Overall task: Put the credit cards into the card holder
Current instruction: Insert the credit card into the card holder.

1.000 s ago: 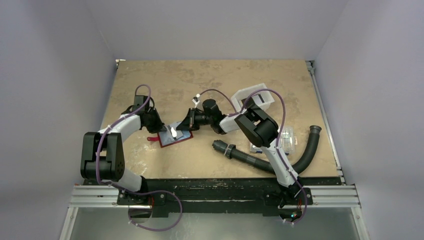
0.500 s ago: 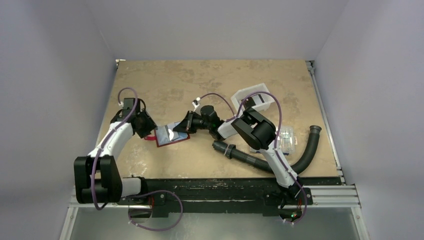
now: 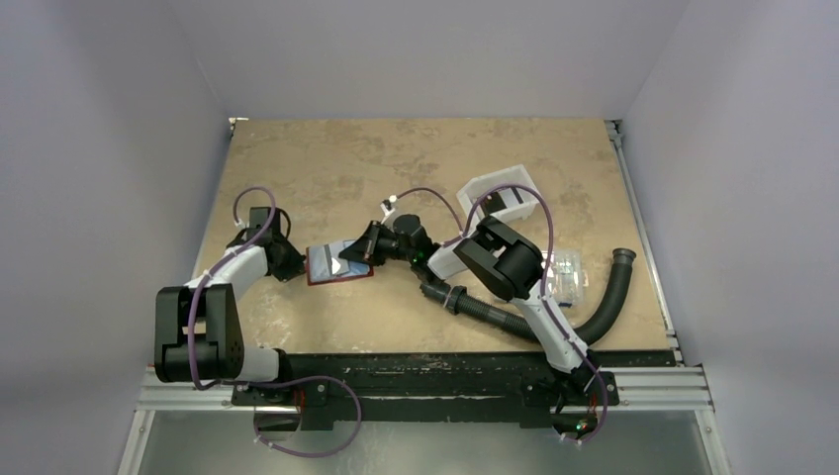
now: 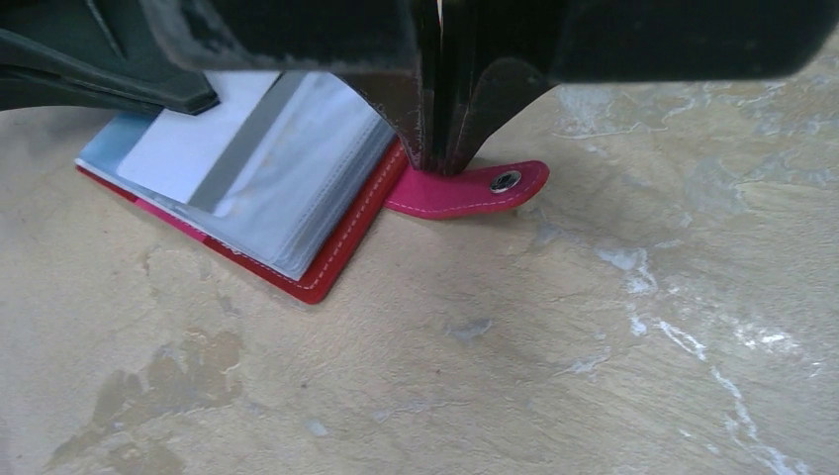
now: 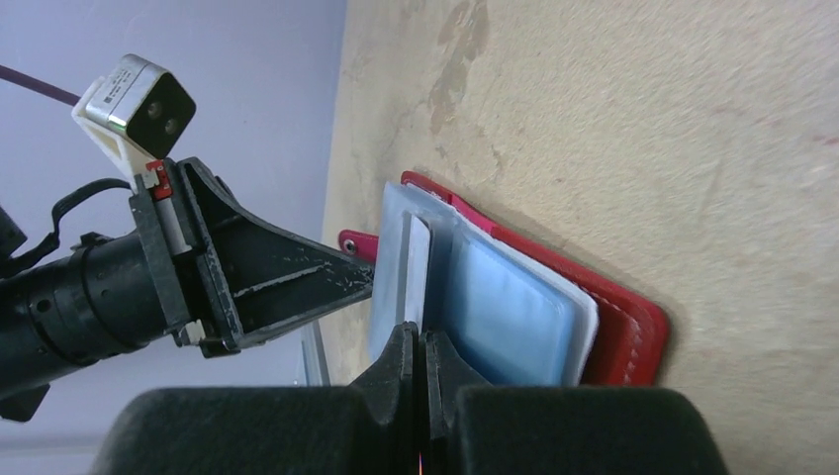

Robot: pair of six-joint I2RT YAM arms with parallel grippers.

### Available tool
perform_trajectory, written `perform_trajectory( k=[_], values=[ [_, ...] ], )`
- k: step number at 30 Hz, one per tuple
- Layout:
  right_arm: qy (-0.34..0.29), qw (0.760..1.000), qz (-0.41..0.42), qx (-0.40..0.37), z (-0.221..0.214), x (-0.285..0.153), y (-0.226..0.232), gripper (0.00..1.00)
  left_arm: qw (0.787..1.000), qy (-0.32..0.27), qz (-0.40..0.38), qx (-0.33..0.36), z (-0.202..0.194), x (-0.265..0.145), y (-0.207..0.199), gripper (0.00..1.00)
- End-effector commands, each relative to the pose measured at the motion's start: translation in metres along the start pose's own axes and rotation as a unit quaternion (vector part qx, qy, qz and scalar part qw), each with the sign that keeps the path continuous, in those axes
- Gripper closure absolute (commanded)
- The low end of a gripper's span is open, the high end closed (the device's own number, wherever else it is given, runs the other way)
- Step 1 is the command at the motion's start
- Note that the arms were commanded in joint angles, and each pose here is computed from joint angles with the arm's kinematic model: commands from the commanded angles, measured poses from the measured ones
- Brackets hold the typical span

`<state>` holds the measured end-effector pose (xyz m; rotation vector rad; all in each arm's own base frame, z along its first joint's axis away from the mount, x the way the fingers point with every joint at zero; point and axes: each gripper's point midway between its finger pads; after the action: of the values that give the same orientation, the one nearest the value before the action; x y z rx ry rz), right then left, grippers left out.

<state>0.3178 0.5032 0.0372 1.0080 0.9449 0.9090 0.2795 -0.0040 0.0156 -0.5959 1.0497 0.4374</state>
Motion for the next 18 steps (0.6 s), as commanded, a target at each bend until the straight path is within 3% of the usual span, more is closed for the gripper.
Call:
perform_trajectory(
  k=[1,12,16,18],
  values=[
    [-0.004,1.000,0.001,-0.019,-0.027,0.018,0.015,1.00,0.998,0.053,-0.045,-0.006,-0.032,0.006,-0.009,1.00],
    [-0.015,0.998,-0.031,-0.061,-0.057,0.039,0.026,1.00,0.987,0.099,-0.124,0.008,-0.049,-0.012,-0.034,1.00],
    [0.013,0.997,-0.050,-0.066,-0.068,0.045,0.015,1.00,0.988,0.094,-0.123,0.001,-0.045,-0.017,-0.034,1.00],
    [0.015,0.993,-0.085,-0.079,-0.063,0.040,0.003,0.92,0.992,0.079,-0.095,0.003,-0.037,-0.017,-0.024,1.00]
  ],
)
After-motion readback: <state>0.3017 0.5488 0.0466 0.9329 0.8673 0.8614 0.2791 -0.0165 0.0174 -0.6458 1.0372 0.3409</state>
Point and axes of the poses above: each gripper's point midway between its finger pads, its own x axis out along the fingers, its own y axis along the line the jaws close on, z = x × y, and after that the axes turned 3 degrees about x, right-handed
